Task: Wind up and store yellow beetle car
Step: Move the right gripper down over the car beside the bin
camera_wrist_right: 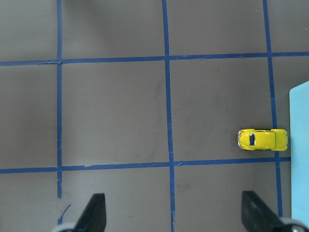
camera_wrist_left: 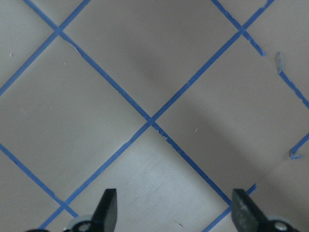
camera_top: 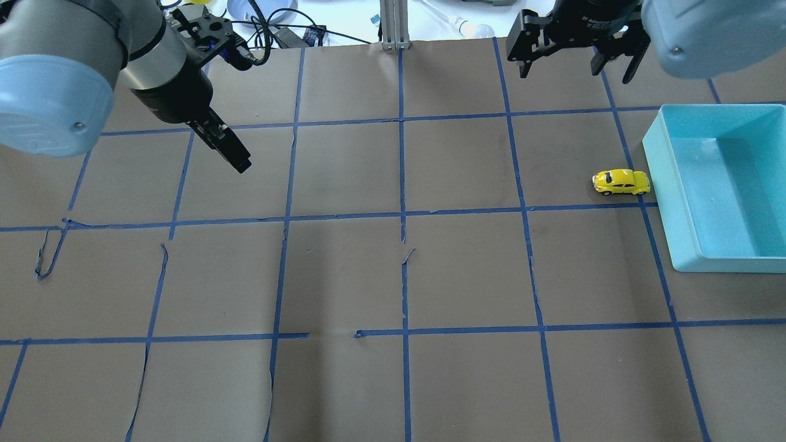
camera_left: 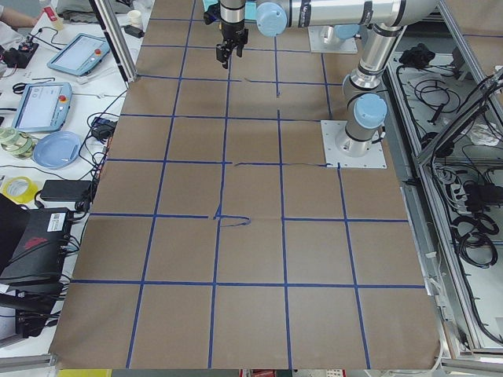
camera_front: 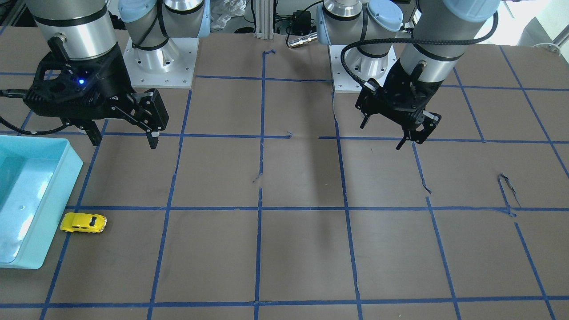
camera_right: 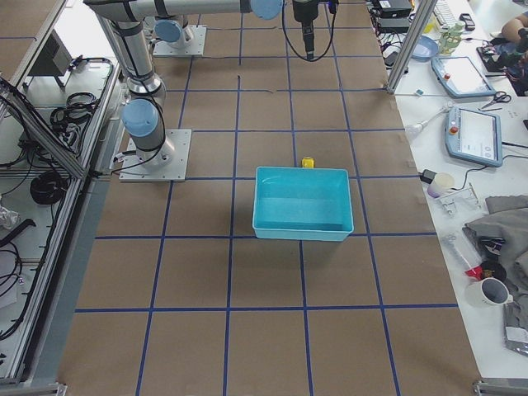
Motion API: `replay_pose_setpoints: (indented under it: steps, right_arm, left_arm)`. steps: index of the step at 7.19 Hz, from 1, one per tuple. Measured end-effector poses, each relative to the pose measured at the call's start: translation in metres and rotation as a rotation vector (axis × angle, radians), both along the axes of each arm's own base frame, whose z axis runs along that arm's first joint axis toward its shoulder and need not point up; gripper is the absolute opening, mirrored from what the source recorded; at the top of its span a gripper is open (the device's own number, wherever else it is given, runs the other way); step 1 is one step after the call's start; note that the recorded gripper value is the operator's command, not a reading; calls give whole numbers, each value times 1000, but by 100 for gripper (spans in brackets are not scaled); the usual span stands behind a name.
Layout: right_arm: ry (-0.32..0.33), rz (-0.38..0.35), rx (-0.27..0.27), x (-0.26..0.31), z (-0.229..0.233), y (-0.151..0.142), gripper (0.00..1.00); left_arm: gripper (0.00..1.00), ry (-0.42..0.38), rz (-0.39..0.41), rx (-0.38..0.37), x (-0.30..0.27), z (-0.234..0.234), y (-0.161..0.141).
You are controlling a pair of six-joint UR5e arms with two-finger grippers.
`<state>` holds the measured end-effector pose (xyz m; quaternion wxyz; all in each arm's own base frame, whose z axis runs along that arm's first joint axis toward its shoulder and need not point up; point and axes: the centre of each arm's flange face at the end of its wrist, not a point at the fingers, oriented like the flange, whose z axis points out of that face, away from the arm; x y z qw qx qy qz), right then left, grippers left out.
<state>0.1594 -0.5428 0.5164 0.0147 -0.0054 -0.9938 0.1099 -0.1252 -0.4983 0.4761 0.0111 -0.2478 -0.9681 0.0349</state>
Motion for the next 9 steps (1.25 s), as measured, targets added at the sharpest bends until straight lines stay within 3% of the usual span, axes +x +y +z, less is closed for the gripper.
replay_pose_setpoints:
  steps: [1,2,4,7,9]
  right_arm:
    - [11,36,8,-4,-3,-3,100]
    - [20,66,16,-10,-6,-6,100]
    - [41,147,46,-32,-19,-11,100]
    - [76,389,142,-85,-63,-15,100]
    - [68,606,204,-133,-102,-14,100]
  left_arm:
    - [100,-8,110,-6,3,6,5]
    - [100,-13,179,-12,7,10,7]
    - [100,-16,250,-22,14,15,7]
    - [100,-9,351,-26,16,19,5]
    - [100,-4,407,-29,15,21,3]
